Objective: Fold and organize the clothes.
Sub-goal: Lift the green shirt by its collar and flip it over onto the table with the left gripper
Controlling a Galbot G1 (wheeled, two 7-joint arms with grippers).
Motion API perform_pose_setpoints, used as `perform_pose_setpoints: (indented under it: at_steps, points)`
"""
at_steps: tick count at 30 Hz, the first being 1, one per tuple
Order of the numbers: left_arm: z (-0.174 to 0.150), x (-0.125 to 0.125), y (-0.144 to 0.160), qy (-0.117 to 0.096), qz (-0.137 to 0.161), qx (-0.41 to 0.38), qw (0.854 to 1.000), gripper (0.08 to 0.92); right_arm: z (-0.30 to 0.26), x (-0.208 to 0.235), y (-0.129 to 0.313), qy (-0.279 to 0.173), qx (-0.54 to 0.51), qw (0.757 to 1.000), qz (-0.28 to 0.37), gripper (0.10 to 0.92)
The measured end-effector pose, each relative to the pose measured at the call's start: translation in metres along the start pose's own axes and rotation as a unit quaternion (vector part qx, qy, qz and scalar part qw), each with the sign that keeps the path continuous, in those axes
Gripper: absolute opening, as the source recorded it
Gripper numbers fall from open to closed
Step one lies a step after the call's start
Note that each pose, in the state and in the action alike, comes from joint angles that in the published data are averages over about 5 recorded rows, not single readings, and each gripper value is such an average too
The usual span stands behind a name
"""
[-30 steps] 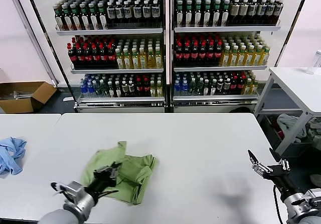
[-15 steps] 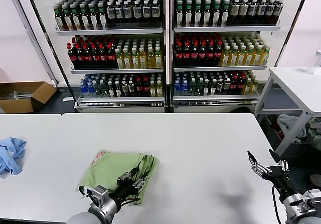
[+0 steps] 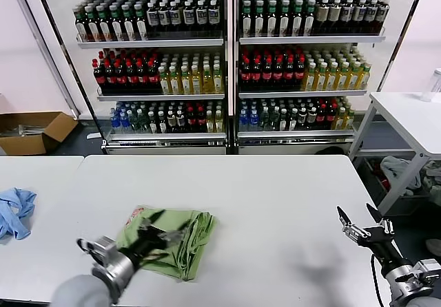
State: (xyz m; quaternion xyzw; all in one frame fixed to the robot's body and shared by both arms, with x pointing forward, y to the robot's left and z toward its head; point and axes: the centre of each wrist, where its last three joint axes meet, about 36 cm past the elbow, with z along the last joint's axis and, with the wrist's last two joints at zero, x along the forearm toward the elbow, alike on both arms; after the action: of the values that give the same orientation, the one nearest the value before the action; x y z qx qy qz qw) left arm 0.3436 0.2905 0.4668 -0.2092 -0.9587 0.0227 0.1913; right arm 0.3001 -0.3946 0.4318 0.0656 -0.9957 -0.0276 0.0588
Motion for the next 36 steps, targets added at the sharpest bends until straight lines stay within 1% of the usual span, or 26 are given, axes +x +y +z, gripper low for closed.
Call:
perform_pose_setpoints:
  at_steps: [4,8,12,16,21,29,32,36]
  points:
    - [-0.005,0.001,0.037,0.009,-0.029,0.005,1.000,0.823,0.001,-0.001,0.002,0.001,0.000,1.000,-0.003,0.823]
    - [0.001,-0.001,0.070,0.024,-0.053,0.018,0.998,0.823,0.000,-0.001,0.003,0.000,0.001,1.000,-0.005,0.823]
    - [0.011,-0.004,0.093,0.039,-0.070,0.035,0.996,0.823,-0.001,0.000,0.002,0.001,0.004,1.000,-0.004,0.823]
    - [0.024,-0.007,0.109,0.051,-0.083,0.046,0.994,0.823,-0.001,0.000,0.001,0.000,0.004,1.000,-0.002,0.823]
    - [0.039,-0.008,0.116,0.065,-0.092,0.055,0.992,0.823,-0.002,0.000,0.002,-0.003,0.003,1.000,-0.003,0.823]
    - [0.059,-0.010,0.113,0.081,-0.090,0.067,0.990,0.819,-0.005,-0.001,0.003,-0.006,0.005,1.000,-0.005,0.823]
    - [0.064,-0.010,0.109,0.083,-0.087,0.069,0.990,0.775,-0.007,-0.001,0.003,-0.008,0.006,1.000,-0.006,0.823]
    - [0.067,-0.012,0.102,0.083,-0.081,0.071,0.991,0.667,-0.008,-0.001,0.002,-0.009,0.007,1.000,-0.007,0.823]
